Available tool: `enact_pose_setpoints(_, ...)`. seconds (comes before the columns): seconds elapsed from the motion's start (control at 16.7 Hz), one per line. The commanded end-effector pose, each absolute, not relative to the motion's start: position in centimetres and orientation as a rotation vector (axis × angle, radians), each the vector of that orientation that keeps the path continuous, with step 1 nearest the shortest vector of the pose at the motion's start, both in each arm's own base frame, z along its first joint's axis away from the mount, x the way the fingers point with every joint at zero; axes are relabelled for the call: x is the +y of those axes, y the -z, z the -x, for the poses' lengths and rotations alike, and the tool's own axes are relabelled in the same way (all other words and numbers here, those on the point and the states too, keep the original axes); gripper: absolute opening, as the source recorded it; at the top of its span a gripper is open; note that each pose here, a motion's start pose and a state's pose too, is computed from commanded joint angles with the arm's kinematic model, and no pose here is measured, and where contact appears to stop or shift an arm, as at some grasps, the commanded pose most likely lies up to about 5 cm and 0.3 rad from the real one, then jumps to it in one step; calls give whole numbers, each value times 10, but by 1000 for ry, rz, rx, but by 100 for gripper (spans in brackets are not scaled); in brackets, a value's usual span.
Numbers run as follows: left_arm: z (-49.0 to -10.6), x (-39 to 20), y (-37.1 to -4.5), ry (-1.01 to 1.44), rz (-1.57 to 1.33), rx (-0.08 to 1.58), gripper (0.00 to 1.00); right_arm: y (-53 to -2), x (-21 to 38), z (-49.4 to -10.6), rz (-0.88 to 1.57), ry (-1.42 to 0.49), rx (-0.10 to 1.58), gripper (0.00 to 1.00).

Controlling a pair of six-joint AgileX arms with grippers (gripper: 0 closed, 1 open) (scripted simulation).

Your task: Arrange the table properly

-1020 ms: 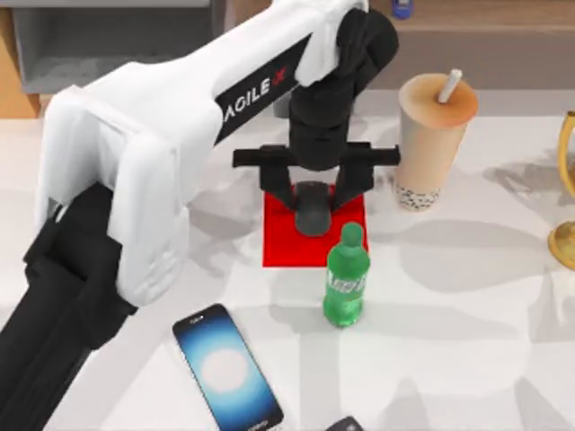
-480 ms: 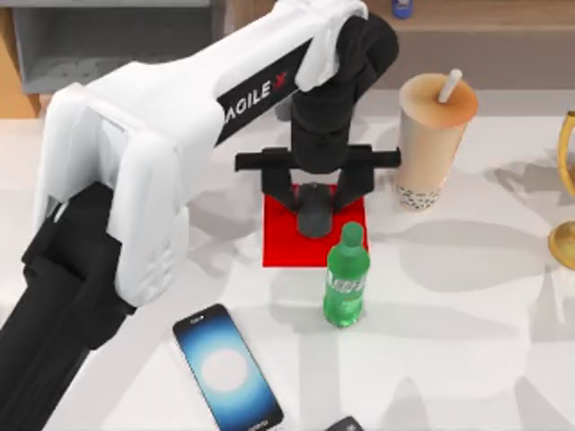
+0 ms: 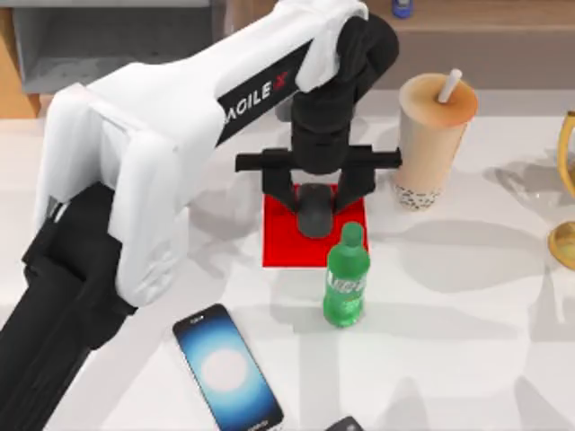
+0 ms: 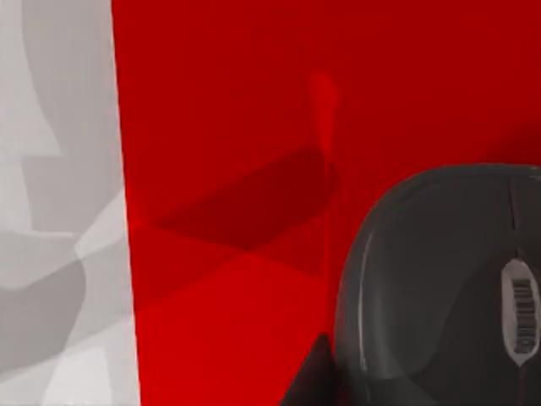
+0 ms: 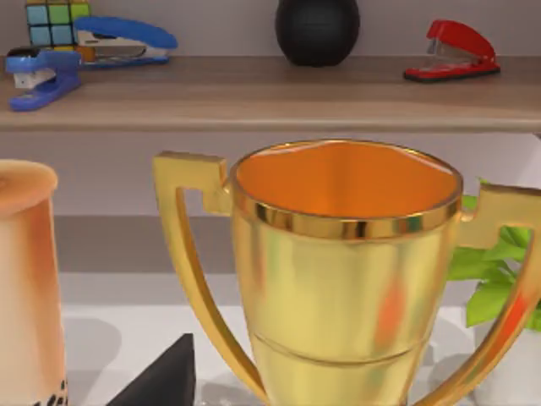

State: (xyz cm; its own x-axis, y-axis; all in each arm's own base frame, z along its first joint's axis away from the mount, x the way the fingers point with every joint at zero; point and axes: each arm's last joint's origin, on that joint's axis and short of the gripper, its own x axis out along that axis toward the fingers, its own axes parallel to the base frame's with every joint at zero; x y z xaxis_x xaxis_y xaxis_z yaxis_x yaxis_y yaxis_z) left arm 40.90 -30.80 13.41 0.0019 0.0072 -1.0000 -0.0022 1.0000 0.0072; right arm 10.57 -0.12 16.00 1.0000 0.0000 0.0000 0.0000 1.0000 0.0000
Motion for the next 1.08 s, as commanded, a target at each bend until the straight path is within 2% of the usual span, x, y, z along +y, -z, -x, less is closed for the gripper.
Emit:
enact_pose_setpoints(0.48, -409, -308, -134, -7, -4, 1569, 98, -160, -1, -106, 0, 0, 0, 100)
enact_pose_setpoints(1.08, -410, -307, -134, -10, -1, 1568, 100, -160, -1, -106, 0, 0, 0, 100)
